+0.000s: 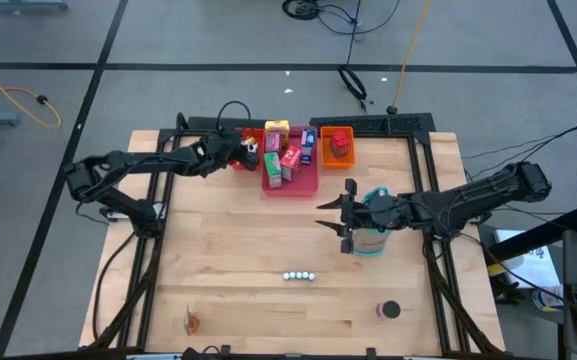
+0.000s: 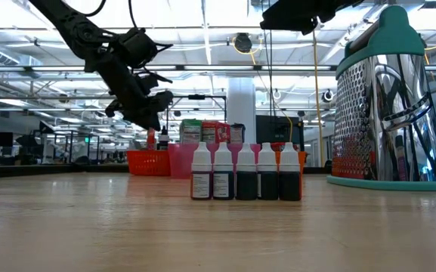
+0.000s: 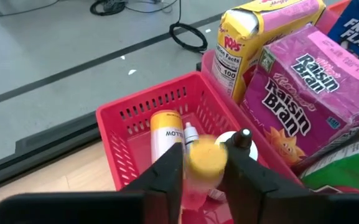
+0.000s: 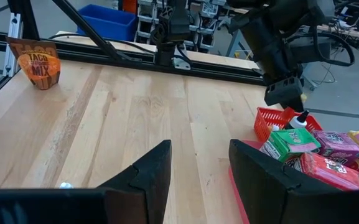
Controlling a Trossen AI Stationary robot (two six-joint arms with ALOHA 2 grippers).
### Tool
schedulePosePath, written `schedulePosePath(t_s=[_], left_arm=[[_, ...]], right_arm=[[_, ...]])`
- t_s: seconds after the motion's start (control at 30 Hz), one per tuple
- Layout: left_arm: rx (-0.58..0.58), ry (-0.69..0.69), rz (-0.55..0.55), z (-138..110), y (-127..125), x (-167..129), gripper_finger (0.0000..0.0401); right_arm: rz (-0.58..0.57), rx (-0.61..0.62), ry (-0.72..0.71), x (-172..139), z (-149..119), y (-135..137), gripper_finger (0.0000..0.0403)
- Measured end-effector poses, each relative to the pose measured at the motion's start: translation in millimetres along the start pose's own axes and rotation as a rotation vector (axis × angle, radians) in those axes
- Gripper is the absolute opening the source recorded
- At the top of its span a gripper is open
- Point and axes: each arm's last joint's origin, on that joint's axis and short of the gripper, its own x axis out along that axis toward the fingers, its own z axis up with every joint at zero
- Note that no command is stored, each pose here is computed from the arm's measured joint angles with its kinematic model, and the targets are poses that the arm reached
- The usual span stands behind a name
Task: Pick & Place Kitchen Items
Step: Put the small yellow food coloring bottle into the red bin, then put the small brown food coloring bottle into the red bin
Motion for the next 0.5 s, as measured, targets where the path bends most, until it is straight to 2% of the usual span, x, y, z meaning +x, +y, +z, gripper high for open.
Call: schedulePosePath(t_s=[0.23,0.5], left_arm=[[0.004,-0.003,-0.001,0.3,-0.1,0.0,0.0176],[0.036,-0.004,-0.008,0.3,-1.7,-2.0,0.0201]], right_arm=[[-0.001,0.0,0.0,0.1,0.0,-0.4,0.0155],[-0.001,0.001,0.0,0.1,0.0,-0.4,0.0155]])
